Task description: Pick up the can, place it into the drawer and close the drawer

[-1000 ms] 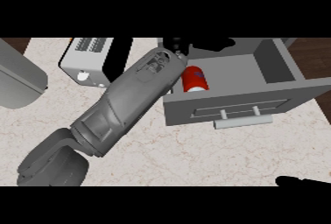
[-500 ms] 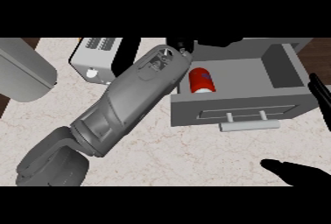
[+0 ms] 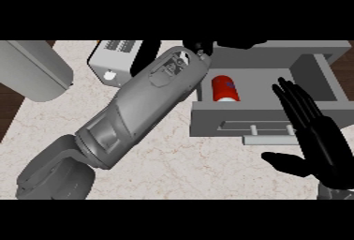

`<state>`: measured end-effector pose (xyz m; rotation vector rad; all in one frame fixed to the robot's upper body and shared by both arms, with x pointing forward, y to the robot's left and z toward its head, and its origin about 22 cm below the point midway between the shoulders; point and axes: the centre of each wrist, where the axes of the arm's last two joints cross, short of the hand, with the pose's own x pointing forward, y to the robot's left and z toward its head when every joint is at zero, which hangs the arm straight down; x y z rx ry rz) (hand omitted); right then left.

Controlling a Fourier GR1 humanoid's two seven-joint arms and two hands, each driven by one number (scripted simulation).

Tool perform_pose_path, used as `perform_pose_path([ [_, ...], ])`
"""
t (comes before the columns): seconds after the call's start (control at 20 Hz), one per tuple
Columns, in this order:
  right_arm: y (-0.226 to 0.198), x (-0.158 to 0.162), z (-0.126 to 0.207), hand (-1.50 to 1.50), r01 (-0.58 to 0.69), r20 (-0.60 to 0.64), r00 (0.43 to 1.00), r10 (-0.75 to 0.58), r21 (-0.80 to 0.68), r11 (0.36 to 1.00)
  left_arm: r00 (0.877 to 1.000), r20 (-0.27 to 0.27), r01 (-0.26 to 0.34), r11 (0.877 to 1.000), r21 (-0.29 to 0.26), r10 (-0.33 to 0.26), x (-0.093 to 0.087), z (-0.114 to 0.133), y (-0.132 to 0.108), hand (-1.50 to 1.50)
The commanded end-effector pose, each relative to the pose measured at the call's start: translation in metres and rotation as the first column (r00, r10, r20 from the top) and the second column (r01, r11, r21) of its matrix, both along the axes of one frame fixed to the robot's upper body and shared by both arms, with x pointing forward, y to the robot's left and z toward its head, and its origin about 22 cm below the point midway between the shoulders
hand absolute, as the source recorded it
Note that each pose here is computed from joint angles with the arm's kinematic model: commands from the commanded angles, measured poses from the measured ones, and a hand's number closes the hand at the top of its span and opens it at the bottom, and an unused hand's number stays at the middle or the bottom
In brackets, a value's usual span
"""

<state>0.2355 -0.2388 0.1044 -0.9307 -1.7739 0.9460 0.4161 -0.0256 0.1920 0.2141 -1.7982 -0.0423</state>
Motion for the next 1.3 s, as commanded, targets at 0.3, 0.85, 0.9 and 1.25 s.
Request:
perform_pose_path([
  [0.3,0.02,0.049,-0.07,-1.5,0.093,0.01,0.996,-0.092,-0.043,0.995,1.0,-0.016,-0.013,1.0,-0.001,0.013,0.004,0.026,0.028,-1.5],
  [0.85,0.008,0.097,-0.102,-1.5,0.174,0.005,0.985,-0.175,-0.122,0.977,1.0,-0.021,-0.014,1.0,0.012,0.014,-0.006,0.034,0.087,-1.5],
  [0.9,0.013,0.096,-0.11,-1.5,0.174,0.014,0.985,-0.174,-0.132,0.976,0.999,-0.043,-0.031,1.0,0.004,0.031,-0.004,0.02,0.098,-1.5],
  [1.25,0.01,0.135,-0.107,-1.5,0.239,0.102,0.969,-0.226,-0.149,0.959,0.999,-0.051,-0.018,1.0,0.023,0.019,-0.01,0.032,0.129,-1.5],
])
